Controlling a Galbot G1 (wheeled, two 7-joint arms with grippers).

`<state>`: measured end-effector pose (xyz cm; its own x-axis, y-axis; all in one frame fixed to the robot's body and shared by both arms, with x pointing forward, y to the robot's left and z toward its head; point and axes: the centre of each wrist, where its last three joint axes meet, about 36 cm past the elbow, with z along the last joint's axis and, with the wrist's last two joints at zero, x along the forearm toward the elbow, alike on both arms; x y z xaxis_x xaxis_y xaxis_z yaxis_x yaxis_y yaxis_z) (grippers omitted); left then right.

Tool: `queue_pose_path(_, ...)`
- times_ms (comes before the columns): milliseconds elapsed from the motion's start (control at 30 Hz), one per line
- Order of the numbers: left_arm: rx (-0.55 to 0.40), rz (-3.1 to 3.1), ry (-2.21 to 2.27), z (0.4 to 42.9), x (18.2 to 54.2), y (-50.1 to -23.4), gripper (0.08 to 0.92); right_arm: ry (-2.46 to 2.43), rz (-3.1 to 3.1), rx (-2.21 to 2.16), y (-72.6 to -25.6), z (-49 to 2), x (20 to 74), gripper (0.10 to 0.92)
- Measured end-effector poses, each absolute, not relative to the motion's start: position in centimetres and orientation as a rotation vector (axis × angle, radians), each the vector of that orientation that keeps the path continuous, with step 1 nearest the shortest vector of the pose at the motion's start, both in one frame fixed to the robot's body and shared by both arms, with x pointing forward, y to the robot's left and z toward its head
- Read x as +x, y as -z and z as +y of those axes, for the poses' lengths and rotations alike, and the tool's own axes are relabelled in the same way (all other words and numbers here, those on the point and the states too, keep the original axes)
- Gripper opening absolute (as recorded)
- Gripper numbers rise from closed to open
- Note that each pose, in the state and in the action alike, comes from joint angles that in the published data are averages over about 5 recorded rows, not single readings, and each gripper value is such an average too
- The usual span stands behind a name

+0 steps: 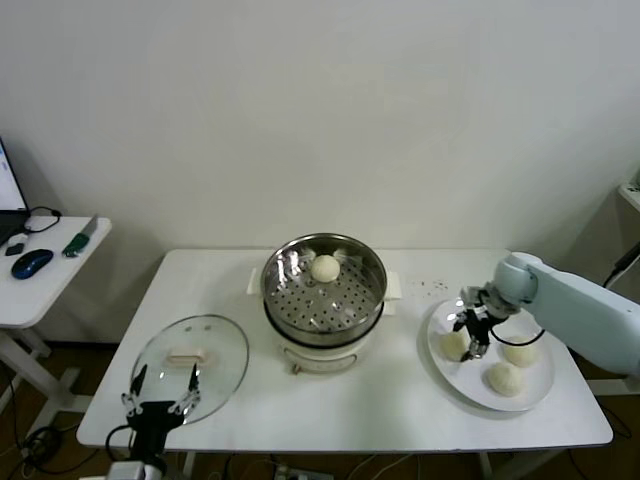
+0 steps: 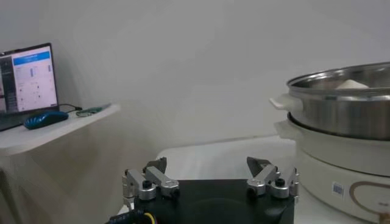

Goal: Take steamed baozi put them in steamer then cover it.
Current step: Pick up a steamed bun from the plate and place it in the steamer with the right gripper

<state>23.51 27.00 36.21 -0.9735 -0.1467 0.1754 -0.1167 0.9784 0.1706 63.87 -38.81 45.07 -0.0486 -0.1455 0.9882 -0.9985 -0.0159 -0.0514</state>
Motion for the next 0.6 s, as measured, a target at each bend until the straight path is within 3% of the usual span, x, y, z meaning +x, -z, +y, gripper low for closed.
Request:
queue_pose_path(267,0.192,-2.944,0.235,26.8,23.5,-36.5,0.823,-1.203,-1.417,1.300,-49.1,-37.8,65.5,0.679)
queue_pose_path(600,0.162,-2.956,0.230,25.8,23.4,-37.1,0.823,-1.265,-1.550,1.320,-60.1,-32.7,69.3,0.679)
